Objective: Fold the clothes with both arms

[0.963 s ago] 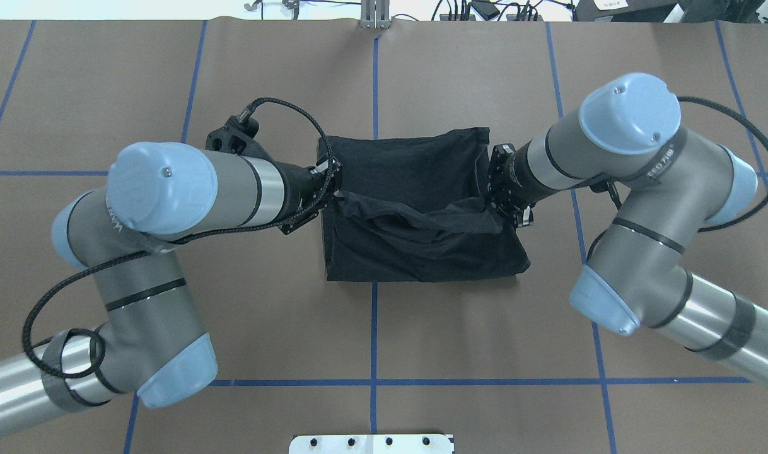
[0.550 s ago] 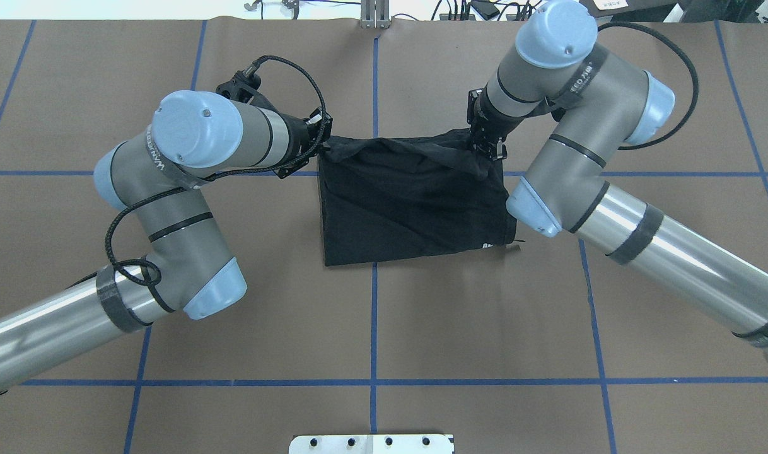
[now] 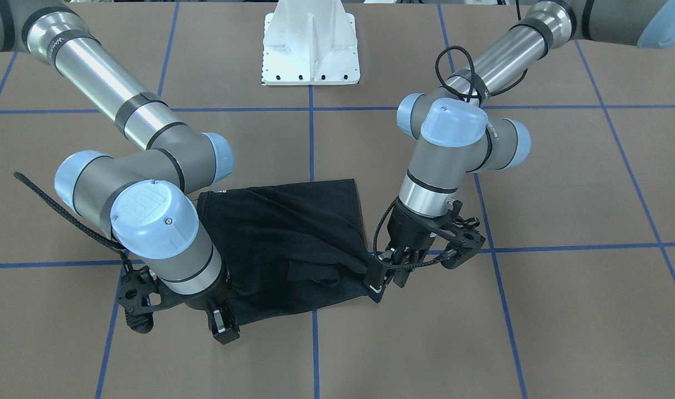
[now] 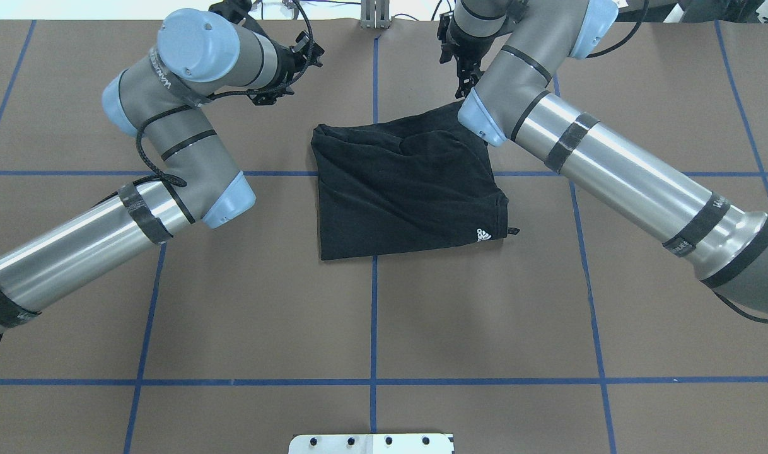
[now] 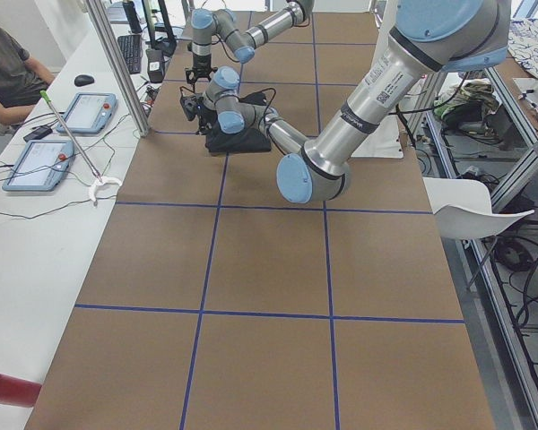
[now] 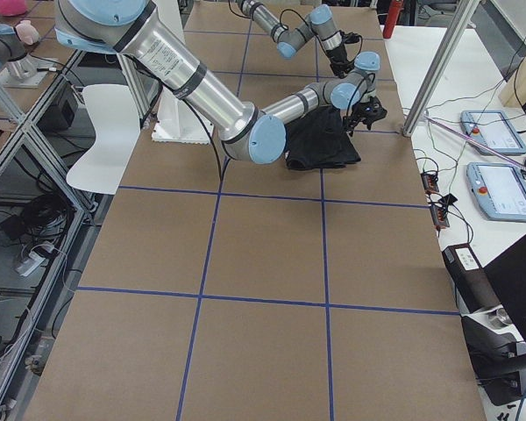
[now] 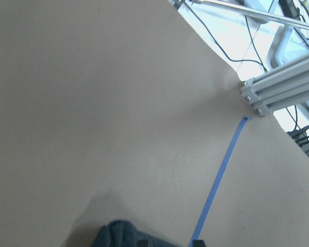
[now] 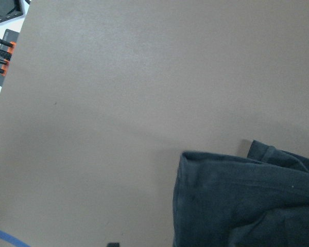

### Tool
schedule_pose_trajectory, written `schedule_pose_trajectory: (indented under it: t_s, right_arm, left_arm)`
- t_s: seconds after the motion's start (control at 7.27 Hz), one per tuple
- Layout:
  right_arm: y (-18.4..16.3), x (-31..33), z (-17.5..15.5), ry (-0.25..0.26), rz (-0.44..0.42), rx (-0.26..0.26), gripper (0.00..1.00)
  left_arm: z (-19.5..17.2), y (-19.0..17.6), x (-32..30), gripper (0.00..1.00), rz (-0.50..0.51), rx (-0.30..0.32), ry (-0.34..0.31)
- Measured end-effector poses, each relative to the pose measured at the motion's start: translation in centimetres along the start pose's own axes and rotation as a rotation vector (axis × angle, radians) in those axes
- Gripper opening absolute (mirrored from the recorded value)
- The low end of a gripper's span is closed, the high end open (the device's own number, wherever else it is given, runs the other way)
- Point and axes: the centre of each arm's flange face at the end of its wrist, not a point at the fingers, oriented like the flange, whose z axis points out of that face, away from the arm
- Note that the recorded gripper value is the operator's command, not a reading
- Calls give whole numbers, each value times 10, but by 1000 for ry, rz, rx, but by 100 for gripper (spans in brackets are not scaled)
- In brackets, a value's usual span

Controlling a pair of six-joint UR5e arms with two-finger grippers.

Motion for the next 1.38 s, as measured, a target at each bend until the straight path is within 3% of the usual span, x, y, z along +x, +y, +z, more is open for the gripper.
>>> schedule_pose_trajectory:
  t_s: [0.28, 0.55, 0.96, 1.24, 1.38]
  right_arm:
    - [-8, 6, -4, -7, -66, -9, 100]
    - [-55, 39, -5, -10, -244, 3, 100]
    - [-199, 124, -7, 38, -637, 63, 100]
    - [-325, 188, -20, 115, -896, 76, 100]
    - [-385, 228, -29, 147, -1009, 52, 100]
  left_arm:
    - [-17, -1, 5, 99, 61, -55, 18]
    - [-48, -3, -27, 99, 265, -79, 31]
    - [-120, -33, -111, 99, 714, -55, -27]
    - [-166, -83, -184, 99, 960, -68, -93]
    - [-191, -119, -227, 99, 1066, -96, -132]
